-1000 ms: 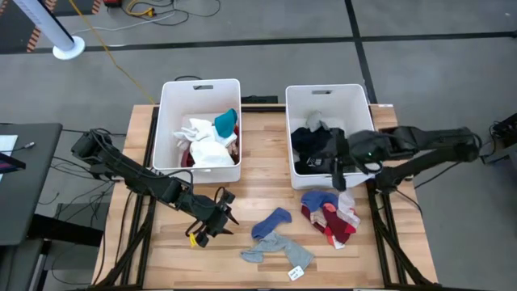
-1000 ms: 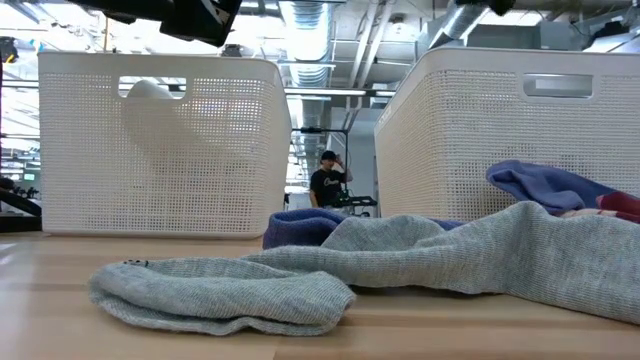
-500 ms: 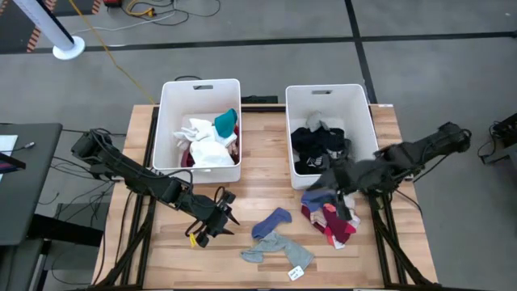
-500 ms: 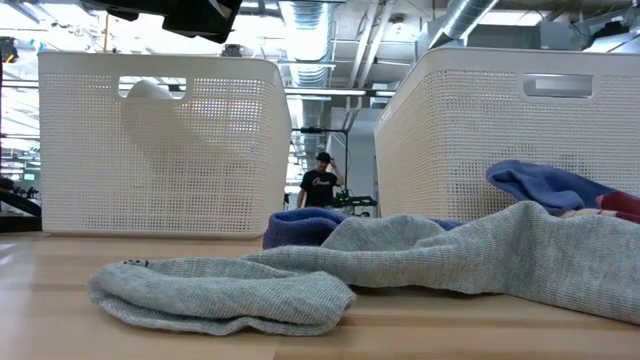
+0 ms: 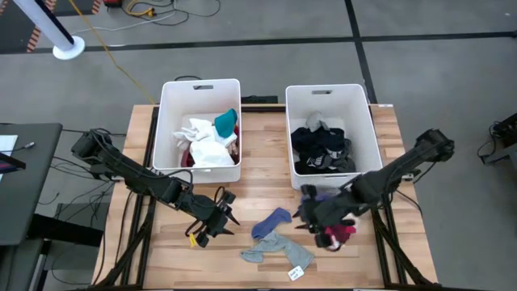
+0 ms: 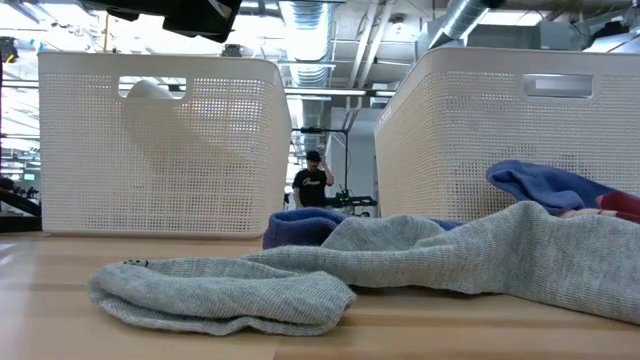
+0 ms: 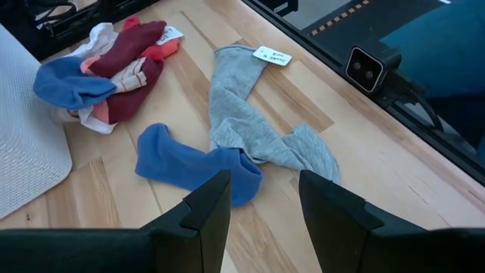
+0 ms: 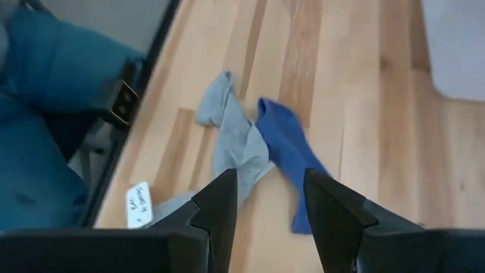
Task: Sort clothes
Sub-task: Put the blue sock into the right white bin
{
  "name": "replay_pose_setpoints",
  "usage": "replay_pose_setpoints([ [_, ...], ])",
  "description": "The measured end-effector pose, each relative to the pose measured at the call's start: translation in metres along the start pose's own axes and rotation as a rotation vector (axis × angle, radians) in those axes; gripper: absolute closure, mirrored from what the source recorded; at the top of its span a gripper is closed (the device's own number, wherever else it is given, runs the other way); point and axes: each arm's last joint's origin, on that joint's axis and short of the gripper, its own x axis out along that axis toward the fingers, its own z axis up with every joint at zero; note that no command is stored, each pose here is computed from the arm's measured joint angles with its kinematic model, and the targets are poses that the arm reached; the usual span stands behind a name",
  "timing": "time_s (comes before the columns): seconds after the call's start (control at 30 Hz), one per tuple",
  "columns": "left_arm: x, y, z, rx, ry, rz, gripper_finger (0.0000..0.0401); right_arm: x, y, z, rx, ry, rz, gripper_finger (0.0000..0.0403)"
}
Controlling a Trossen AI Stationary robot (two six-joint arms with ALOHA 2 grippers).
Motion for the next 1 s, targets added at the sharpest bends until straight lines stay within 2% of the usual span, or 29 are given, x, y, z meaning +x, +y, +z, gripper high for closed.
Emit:
replay_pose_setpoints([
  [0.33,0.0,0.0,0.0,0.007,0.004,-0.001,0.0248,0.076,0.001,-0.017,-0.01,0.163,-0.065,0.0235],
  [0.57,0.0,0.0,0.0,0.01,0.005,-0.001,0.0248,0.117,-0.002,-0.028,-0.001,0.199,-0.088,0.0235],
  [0.7,0.0,0.0,0.0,0.015,0.005,-0.001,0.0248,0.132,-0.005,-0.034,-0.001,0.223,-0.103,0.0235],
  [0.8,0.0,0.0,0.0,0.016,0.005,-0.001,0.0248,0.14,-0.009,-0.038,-0.005,0.235,-0.157,0.0235],
  [1.0,0.005,-0.001,-0.002,0.026,0.014,-0.003,0.0248,0.142,-0.011,-0.036,-0.011,0.192,-0.228,0.0235],
])
